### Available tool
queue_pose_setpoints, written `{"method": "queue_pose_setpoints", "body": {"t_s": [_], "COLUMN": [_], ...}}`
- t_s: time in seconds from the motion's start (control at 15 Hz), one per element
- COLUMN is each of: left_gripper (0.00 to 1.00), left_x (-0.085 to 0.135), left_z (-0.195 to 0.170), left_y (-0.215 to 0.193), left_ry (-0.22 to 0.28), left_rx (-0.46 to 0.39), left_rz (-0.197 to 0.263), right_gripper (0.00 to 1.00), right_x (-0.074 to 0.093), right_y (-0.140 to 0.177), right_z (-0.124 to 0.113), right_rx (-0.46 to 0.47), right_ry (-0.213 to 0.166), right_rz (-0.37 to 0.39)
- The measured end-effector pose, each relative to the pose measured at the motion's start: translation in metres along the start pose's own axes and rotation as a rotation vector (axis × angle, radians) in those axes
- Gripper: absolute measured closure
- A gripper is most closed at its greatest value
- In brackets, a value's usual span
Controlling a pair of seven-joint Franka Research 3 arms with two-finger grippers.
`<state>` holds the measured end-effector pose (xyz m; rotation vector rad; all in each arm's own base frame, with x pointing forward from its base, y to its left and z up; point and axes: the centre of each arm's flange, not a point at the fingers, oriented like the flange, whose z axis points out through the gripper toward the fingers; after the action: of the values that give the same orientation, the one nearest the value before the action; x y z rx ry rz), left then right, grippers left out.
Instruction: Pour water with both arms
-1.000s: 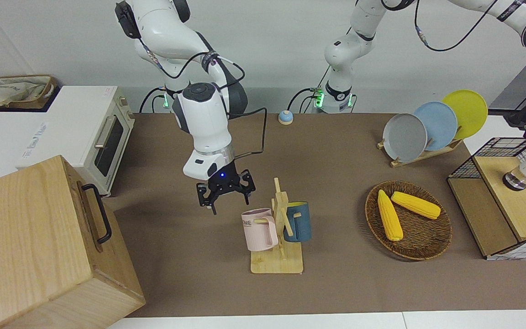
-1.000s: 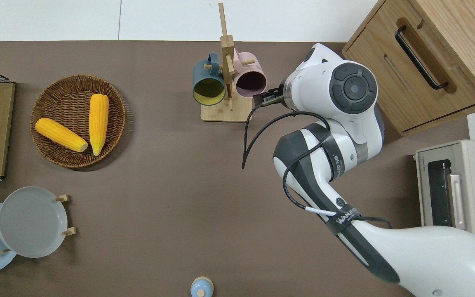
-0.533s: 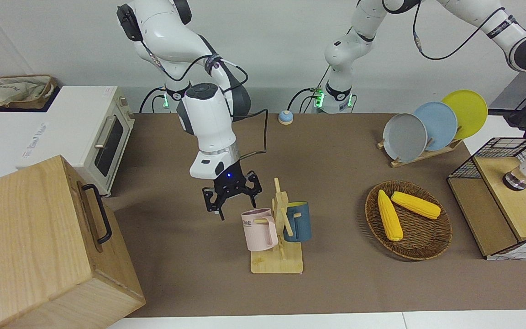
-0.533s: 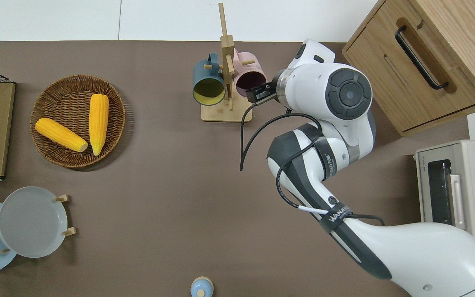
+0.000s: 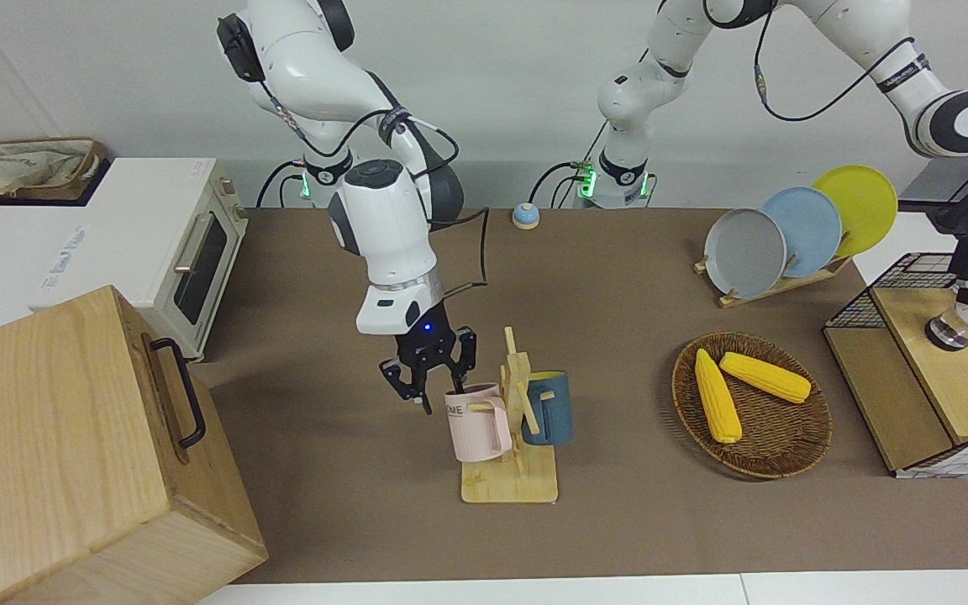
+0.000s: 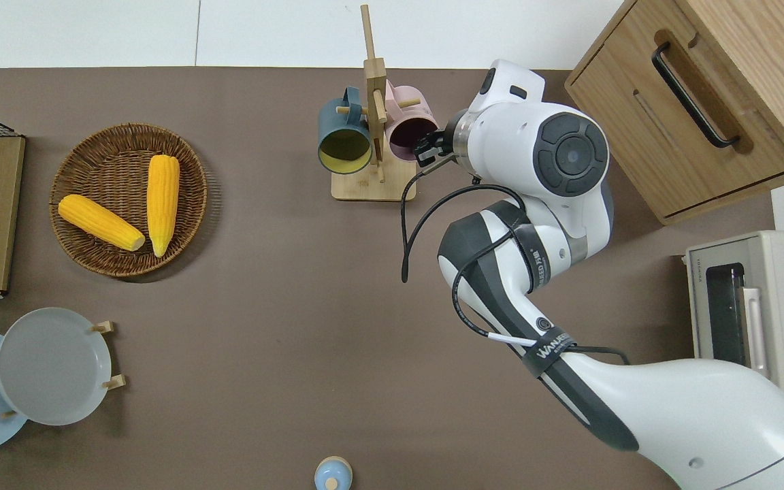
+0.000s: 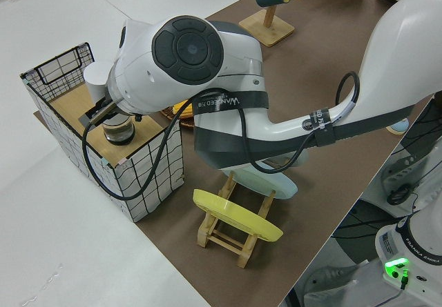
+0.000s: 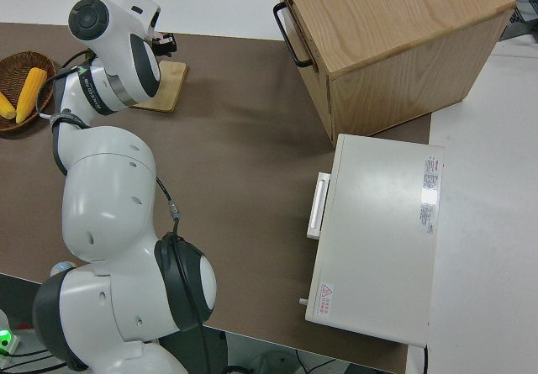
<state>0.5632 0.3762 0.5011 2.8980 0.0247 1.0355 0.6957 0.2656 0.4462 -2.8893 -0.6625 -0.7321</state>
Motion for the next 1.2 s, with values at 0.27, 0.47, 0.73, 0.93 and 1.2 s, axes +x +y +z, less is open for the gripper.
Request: {"method": "queue_pose_setpoints", "body": {"t_s": [0.27, 0.47, 0.73, 0.93, 1.2], "left_gripper": [0.07, 0.36, 0.36, 0.36, 0.36], "left_x": [0.000, 0.000, 0.000, 0.001, 0.014], "left_z": [0.008, 0.007, 0.007, 0.007, -0.002], "left_y": [0.002, 0.001, 0.000, 0.001, 0.004], "left_ry": [0.001, 0.010, 0.011, 0.012, 0.028], "left_rx": [-0.004, 0.003, 0.002, 0.002, 0.016], "left_rz": [-0.002, -0.006, -0.008, -0.015, -0.046], "right_gripper": [0.83, 0.91, 0.95, 0.95, 0.95], "right_x": [0.002, 0.004, 0.005, 0.006, 0.007], "right_y": [0.001, 0.002, 0.007, 0.007, 0.016], "right_z": [0.000, -0.001, -0.001, -0.001, -0.003], "right_rx": [-0.001, -0.001, -0.008, -0.008, -0.016], "right_ry": [0.006, 0.012, 0.015, 0.017, 0.021], "right_rz": [-0.003, -0.004, -0.003, -0.002, 0.037]}}
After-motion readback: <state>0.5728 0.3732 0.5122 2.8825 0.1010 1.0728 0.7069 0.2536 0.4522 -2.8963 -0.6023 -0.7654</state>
